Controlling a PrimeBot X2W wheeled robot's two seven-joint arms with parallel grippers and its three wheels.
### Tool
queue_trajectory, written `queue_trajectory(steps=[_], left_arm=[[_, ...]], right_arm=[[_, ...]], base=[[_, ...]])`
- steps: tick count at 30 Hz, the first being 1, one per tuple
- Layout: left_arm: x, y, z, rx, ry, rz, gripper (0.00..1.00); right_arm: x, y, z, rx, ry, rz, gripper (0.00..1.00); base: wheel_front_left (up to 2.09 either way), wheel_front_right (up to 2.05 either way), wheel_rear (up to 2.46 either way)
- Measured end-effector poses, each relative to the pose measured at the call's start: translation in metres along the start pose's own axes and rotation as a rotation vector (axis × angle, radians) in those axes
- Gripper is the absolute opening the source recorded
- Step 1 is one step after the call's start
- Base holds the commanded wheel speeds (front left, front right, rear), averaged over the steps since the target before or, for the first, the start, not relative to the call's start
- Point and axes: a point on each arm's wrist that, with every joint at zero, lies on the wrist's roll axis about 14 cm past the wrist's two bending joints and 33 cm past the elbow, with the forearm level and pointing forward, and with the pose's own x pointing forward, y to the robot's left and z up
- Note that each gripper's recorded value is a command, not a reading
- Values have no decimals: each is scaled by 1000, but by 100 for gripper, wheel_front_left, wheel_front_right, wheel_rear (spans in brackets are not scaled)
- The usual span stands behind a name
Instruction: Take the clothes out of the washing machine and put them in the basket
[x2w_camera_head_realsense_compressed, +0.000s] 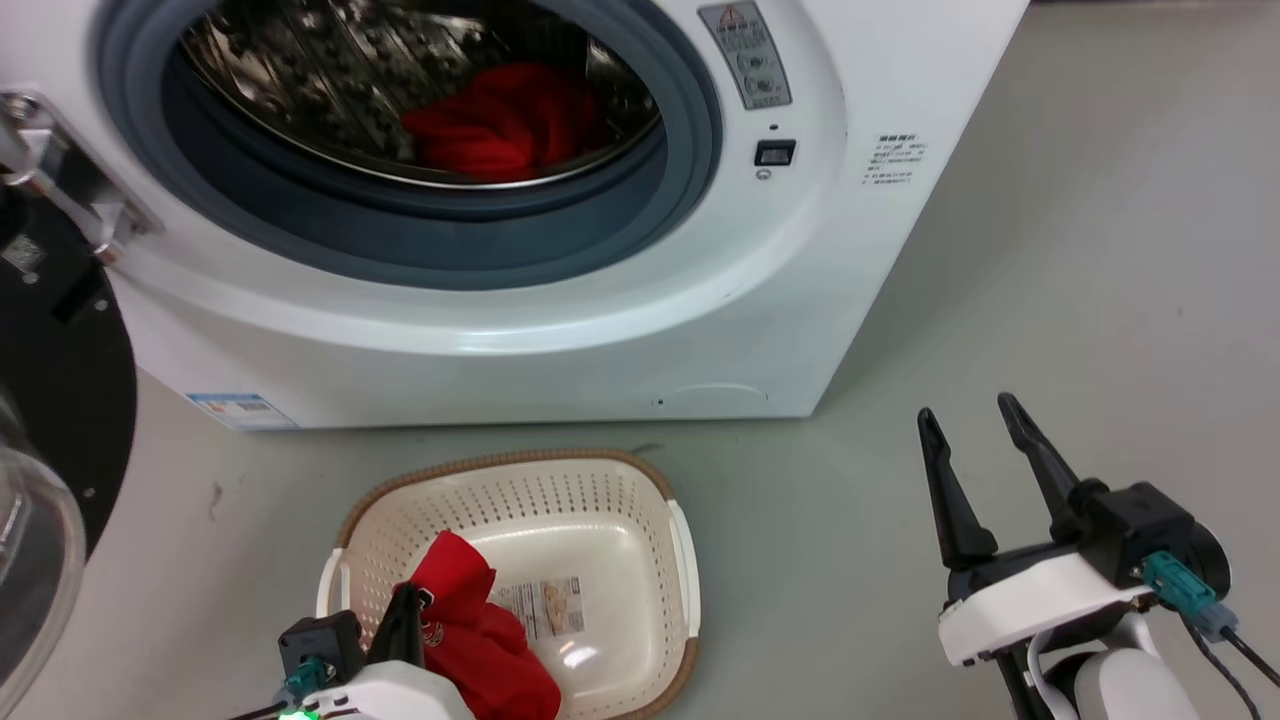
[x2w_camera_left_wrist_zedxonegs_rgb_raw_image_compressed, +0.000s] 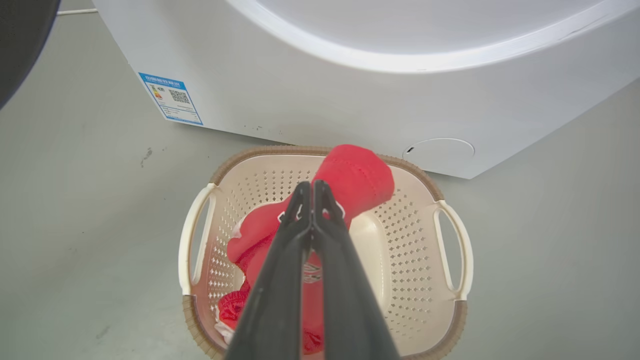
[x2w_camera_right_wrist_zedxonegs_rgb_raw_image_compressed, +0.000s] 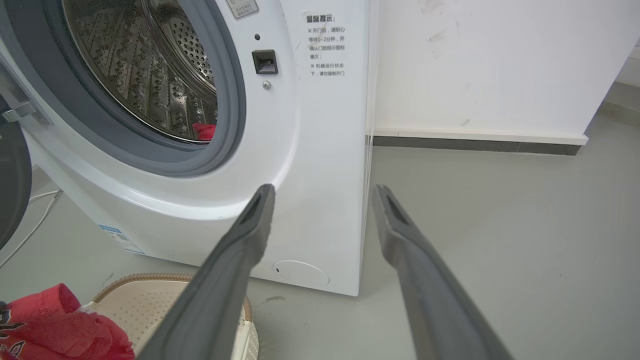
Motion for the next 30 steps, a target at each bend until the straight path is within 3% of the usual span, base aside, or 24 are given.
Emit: queue_trajectory(steps=[19,30], left_arm=[[90,24,-76,38,302,60,0],[108,34,-131,74,483,70,0]], right_arm=[[54,-3,-67,11,124,31,100],[64,-11,-107,21,197,20,100]], base=[[0,0,0],[0,0,0]])
